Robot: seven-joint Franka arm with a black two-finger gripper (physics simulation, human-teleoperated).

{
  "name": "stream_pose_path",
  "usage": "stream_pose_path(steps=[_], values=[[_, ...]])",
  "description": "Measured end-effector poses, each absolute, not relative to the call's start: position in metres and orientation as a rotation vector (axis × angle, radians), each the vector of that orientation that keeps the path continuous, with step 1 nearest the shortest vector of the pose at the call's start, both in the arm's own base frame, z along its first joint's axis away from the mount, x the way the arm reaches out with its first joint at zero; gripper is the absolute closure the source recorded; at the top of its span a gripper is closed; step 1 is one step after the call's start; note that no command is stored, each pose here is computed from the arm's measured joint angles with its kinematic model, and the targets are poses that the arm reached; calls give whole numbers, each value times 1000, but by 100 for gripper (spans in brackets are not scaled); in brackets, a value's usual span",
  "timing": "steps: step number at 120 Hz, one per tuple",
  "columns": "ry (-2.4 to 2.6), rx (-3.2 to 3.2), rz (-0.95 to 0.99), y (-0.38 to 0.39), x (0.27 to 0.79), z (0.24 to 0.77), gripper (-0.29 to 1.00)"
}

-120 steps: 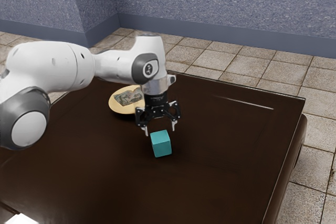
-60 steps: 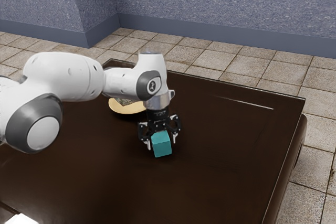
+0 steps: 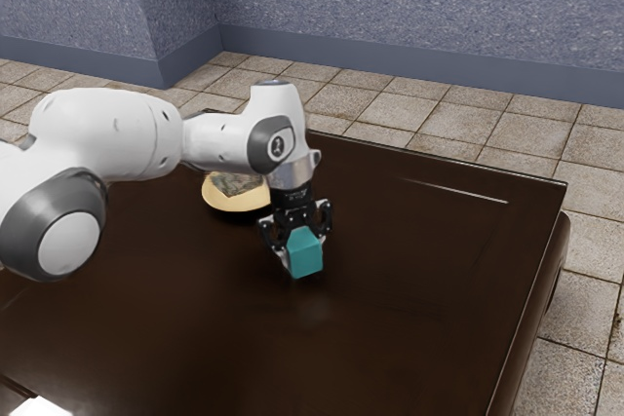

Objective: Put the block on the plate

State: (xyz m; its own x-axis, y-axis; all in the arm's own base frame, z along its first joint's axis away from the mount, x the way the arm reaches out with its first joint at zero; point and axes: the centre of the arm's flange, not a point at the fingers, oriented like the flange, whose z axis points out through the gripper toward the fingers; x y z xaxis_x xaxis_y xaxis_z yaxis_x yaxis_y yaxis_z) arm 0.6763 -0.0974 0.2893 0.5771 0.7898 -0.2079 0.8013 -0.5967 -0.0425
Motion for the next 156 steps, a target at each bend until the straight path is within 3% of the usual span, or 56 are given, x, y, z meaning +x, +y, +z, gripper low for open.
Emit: stream_pose_path(steps=[17,66,93,156], values=[[1396,2726,-244,-84,679,329,30],[1705,2601,133,76,711,387,30],[1771,2496,238,143,741,372,30],[1710,2438,203,135,774,292,31]])
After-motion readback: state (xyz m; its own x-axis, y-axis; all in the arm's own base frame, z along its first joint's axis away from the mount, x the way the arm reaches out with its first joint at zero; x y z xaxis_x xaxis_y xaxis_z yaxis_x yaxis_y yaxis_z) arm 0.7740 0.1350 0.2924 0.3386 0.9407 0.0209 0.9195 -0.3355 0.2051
